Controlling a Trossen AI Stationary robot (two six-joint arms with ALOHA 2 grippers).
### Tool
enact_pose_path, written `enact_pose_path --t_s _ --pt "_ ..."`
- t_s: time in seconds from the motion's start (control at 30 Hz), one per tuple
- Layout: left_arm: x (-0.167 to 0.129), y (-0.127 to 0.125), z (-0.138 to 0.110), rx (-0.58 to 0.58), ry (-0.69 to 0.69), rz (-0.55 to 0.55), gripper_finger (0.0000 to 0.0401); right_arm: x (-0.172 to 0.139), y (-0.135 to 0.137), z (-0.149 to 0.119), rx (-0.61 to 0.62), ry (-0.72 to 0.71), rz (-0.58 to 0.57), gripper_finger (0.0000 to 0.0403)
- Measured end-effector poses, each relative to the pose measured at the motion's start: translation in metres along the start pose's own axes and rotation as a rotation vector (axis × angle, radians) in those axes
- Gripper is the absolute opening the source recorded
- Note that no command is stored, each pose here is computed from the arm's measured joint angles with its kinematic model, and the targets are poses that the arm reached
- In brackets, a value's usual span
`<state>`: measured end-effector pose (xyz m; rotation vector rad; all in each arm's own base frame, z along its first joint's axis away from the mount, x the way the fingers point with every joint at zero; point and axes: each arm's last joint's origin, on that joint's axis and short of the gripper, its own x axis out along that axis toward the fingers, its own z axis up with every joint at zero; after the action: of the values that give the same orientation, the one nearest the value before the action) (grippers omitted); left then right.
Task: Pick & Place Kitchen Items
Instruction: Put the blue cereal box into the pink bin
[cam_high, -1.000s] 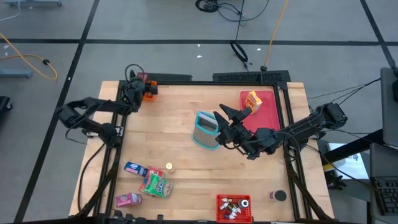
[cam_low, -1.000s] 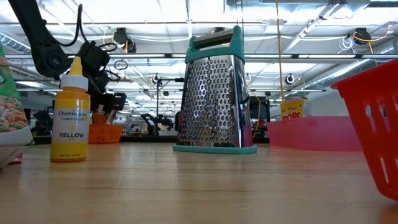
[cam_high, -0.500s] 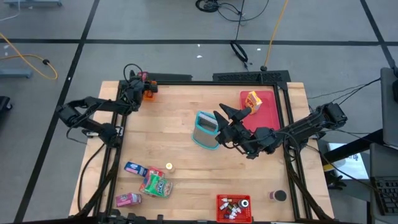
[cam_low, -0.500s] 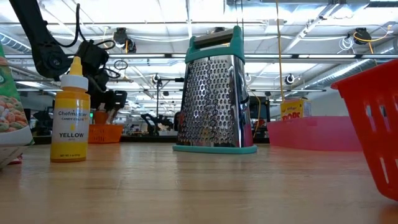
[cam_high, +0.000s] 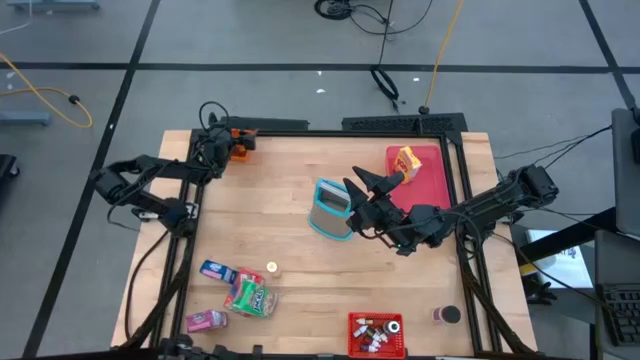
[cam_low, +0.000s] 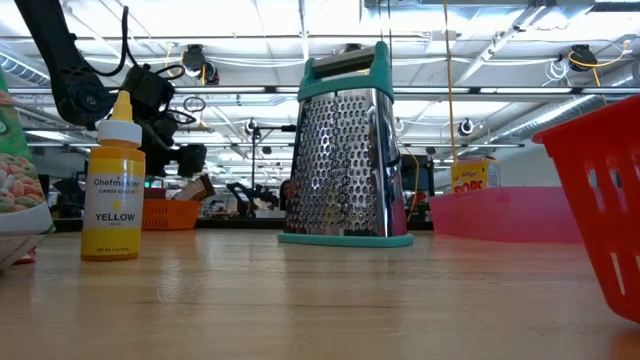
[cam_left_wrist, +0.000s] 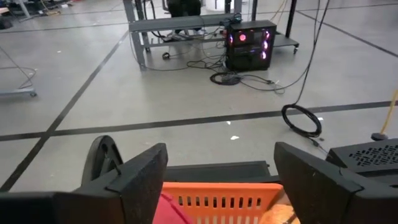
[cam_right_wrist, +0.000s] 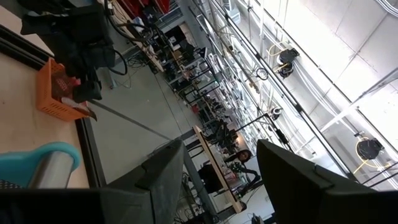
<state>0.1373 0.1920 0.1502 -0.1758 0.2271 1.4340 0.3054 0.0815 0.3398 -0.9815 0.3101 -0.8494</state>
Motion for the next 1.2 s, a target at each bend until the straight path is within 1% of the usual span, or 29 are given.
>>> enact_pose_path --t_s 0.2,0.33,0.43,0.53,0.7,0.87,1.0,1.2 --pt "-0.001 -0.003 -0.001 0.006 0.013 -0.083 0.0265 0.0 0.0 0.0 0.003 0.0 0.0 0.0196" --pt "-0.007 -0.009 0.004 0.041 -0.001 -0.19 0.0248 0.0 0.001 0.0 -0.008 0.002 0.005 0.0196" --pt "-0.019 -0.015 0.012 0.051 -0.014 -0.288 0.0238 -0.002 0.001 0.0 0.024 -0.003 0.008 0.0196" --pt "-0.037 -0.02 0.023 0.056 -0.031 -0.451 0.0233 -0.004 0.002 0.002 0.041 -0.008 0.014 0.0196" --pt "-0.073 -0.025 0.037 0.066 -0.036 -0.763 0.0232 -0.008 0.002 0.003 0.042 -0.006 0.017 0.0196" --pt "-0.107 -0.025 0.046 0.069 -0.047 -1.049 0.0232 -0.014 0.003 0.005 0.057 -0.013 0.027 0.0196" --pt "-0.129 -0.029 0.044 0.1 -0.022 -1.229 0.0232 -0.019 0.004 0.007 0.079 -0.025 0.037 0.0196" --pt "-0.156 -0.042 0.036 0.153 0.024 -1.414 0.0232 -0.027 0.005 0.01 0.1 -0.047 0.054 0.0196"
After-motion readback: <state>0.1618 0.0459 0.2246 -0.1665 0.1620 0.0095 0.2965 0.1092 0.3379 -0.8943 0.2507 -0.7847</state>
